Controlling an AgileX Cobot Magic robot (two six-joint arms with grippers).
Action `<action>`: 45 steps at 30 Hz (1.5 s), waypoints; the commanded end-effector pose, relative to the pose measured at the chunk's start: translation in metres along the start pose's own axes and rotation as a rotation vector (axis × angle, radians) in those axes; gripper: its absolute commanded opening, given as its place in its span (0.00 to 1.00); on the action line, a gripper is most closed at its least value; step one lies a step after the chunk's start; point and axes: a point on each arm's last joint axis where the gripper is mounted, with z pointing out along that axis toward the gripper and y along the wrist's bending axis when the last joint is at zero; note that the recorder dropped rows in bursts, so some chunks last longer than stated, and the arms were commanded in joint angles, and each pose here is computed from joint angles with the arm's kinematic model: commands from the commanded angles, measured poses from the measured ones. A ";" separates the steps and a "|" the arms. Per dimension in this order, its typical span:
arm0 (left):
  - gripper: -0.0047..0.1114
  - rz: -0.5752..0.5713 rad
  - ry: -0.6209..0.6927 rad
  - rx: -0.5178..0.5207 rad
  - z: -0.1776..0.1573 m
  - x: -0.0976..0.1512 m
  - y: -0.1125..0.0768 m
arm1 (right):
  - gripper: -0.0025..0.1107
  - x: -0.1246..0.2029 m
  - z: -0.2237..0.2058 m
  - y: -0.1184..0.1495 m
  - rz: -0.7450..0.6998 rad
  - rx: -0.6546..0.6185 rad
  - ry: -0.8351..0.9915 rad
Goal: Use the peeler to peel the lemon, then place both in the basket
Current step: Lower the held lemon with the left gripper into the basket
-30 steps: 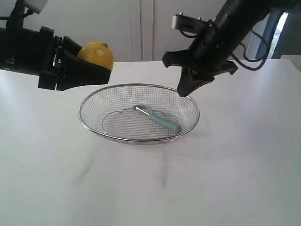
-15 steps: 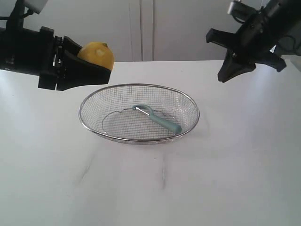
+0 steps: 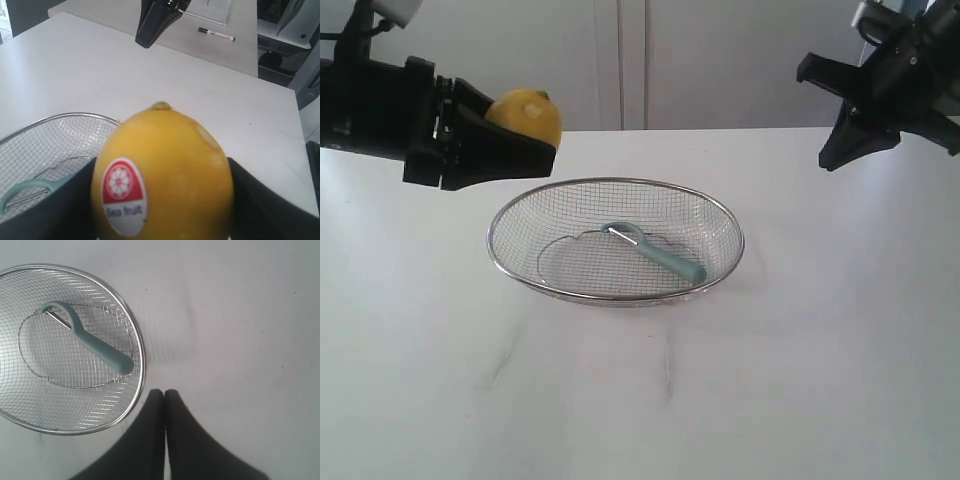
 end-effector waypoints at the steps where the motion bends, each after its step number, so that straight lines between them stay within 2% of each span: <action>1: 0.04 -0.060 -0.019 -0.017 -0.003 -0.007 0.001 | 0.02 0.000 -0.006 -0.001 -0.001 0.005 -0.014; 7: 0.04 -0.096 0.130 -0.083 -0.011 -0.021 0.006 | 0.02 0.000 -0.006 -0.001 -0.001 0.005 -0.014; 11: 0.04 -0.107 0.236 -0.174 -0.011 -0.025 0.010 | 0.02 0.000 -0.006 0.000 0.000 0.002 -0.014; 15: 0.04 -0.057 0.374 -0.280 0.011 -0.023 0.004 | 0.02 0.000 -0.006 0.000 0.000 0.002 -0.014; 19: 0.04 -0.096 0.482 -0.296 0.040 -0.016 0.012 | 0.02 0.000 -0.006 0.000 0.000 0.002 -0.014; 24: 0.04 -0.143 0.648 -0.402 0.059 -0.005 0.022 | 0.02 0.000 -0.006 0.000 0.000 0.003 -0.014; 26: 0.04 -0.170 0.685 -0.378 0.064 -0.004 0.025 | 0.02 0.000 -0.006 0.000 0.000 0.003 -0.014; 41: 0.04 -0.170 0.768 -0.396 0.101 0.005 0.072 | 0.02 0.000 -0.006 0.000 0.000 0.003 -0.014; 45: 0.04 -0.163 0.769 -0.413 0.112 0.014 0.086 | 0.02 0.000 -0.006 0.000 0.000 0.003 -0.014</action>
